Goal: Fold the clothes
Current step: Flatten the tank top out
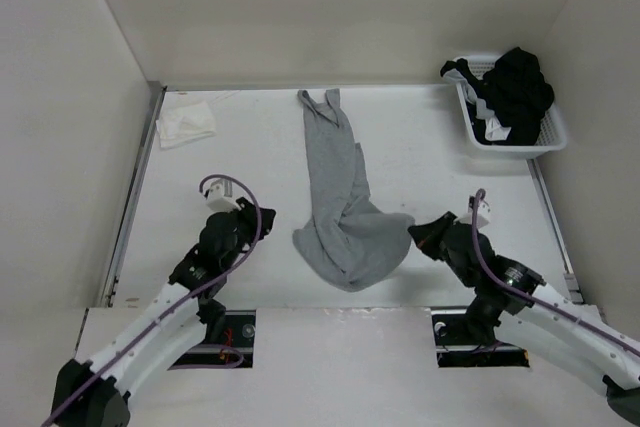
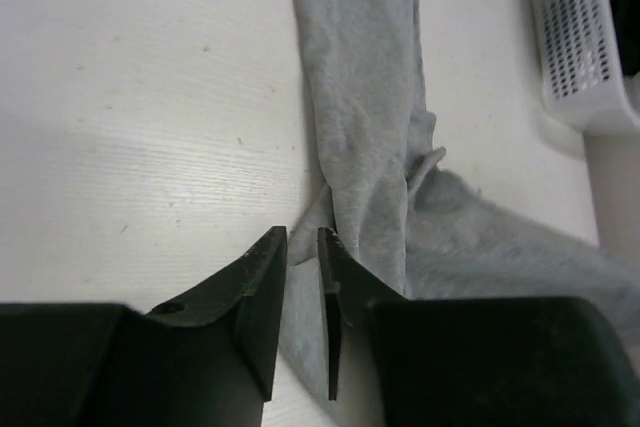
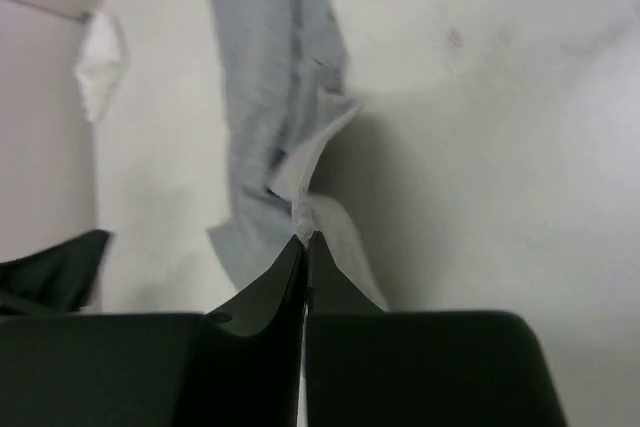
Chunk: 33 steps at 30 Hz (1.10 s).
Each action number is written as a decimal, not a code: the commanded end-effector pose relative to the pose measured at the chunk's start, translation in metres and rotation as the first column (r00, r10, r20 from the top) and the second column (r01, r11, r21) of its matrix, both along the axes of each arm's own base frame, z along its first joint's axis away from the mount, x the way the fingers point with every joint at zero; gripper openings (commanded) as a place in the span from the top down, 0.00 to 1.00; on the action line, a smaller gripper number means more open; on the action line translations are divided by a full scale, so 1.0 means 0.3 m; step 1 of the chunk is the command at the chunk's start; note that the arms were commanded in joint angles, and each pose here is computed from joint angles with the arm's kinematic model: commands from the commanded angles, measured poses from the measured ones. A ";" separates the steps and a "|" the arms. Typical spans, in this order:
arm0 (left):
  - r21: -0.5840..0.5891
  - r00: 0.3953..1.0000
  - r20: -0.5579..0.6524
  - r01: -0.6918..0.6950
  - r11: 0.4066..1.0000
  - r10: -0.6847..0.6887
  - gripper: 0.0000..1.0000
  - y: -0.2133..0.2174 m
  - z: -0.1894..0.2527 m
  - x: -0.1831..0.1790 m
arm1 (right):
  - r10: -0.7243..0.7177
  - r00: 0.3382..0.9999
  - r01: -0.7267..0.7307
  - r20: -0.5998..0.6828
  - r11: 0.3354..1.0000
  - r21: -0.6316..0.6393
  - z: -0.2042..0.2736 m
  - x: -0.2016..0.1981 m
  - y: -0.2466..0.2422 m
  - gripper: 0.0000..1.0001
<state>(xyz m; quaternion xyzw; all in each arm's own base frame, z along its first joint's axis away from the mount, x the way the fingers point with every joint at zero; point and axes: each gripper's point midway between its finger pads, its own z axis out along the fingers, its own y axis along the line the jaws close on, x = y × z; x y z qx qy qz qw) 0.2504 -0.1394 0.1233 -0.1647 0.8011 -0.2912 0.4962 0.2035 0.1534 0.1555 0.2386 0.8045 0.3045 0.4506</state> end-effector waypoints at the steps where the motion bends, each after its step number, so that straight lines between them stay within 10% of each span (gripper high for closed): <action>1: 0.027 0.984 -0.097 -0.149 0.989 0.151 0.68 0.122 -0.126 -0.069 | -0.107 0.972 0.088 -0.208 0.991 -0.096 -0.245 -0.096 -0.091 1.00; 19: 0.228 0.965 -0.208 0.206 0.952 -0.159 0.48 -0.258 -0.190 0.016 | 0.057 0.994 -0.065 -0.089 0.994 -0.084 -0.172 0.005 0.070 0.99; 26: 0.271 0.957 -0.254 0.207 0.940 -0.138 0.92 -0.255 -0.237 0.048 | 0.062 0.998 -0.065 -0.034 0.995 -0.082 -0.123 0.040 0.069 0.99; 33: 0.061 0.989 0.138 0.052 0.997 -0.060 0.99 -0.255 0.379 0.299 | 0.056 0.983 -0.040 0.176 0.995 -0.092 0.182 0.171 0.044 0.99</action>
